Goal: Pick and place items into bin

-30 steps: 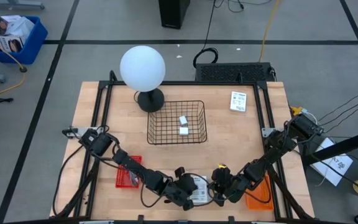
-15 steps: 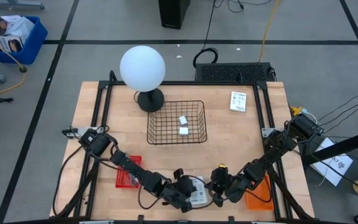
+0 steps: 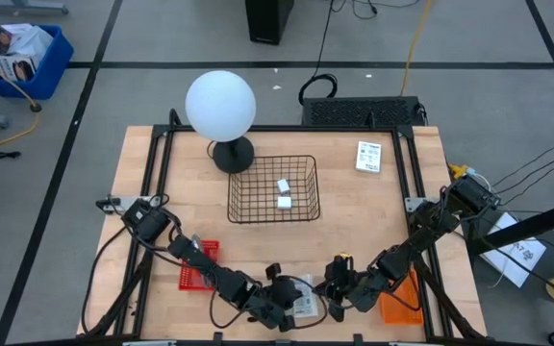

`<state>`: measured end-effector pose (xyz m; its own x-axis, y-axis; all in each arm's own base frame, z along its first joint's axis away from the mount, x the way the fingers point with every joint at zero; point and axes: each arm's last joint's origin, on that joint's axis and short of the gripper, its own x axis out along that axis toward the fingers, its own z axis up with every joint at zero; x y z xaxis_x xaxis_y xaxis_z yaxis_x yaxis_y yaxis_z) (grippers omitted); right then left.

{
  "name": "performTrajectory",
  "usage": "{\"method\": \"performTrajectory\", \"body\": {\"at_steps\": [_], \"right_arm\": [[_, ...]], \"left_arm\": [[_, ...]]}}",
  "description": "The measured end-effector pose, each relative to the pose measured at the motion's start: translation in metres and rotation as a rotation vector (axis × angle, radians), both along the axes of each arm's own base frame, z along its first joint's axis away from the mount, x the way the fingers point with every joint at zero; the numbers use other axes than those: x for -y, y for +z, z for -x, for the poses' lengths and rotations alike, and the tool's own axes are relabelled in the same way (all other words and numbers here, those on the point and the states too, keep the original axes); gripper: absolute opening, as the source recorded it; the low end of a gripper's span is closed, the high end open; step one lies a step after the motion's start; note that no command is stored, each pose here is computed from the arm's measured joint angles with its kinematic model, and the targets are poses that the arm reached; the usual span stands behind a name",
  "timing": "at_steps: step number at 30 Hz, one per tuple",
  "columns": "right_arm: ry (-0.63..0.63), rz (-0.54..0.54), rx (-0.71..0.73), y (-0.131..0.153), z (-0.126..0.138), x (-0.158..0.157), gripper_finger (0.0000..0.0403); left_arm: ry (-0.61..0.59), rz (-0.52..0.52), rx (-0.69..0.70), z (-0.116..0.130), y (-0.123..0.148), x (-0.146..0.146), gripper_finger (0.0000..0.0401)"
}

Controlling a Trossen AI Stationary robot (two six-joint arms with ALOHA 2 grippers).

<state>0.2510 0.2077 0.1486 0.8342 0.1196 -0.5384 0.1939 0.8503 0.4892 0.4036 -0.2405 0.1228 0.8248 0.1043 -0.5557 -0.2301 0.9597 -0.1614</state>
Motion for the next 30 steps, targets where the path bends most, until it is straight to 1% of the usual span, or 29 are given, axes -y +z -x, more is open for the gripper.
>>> {"method": "performTrajectory", "body": {"at_steps": [7,14,20,30], "right_arm": [[-0.006,0.004,0.017,-0.002,-0.002,-0.001,0.0],[0.001,-0.009,0.084,-0.011,-0.01,-0.008,0.0],[0.018,0.001,0.113,-0.011,-0.012,-0.009,0.0],[0.029,0.007,0.125,-0.01,-0.016,-0.005,0.0]], "left_arm": [[0.018,-0.034,0.018,0.004,0.0,0.006,0.0035],[0.031,-0.074,0.033,0.012,0.001,0.016,0.0035],[0.036,-0.085,0.045,0.016,0.001,0.021,0.0035],[0.068,-0.101,0.064,0.015,0.001,0.02,0.0035]]}}
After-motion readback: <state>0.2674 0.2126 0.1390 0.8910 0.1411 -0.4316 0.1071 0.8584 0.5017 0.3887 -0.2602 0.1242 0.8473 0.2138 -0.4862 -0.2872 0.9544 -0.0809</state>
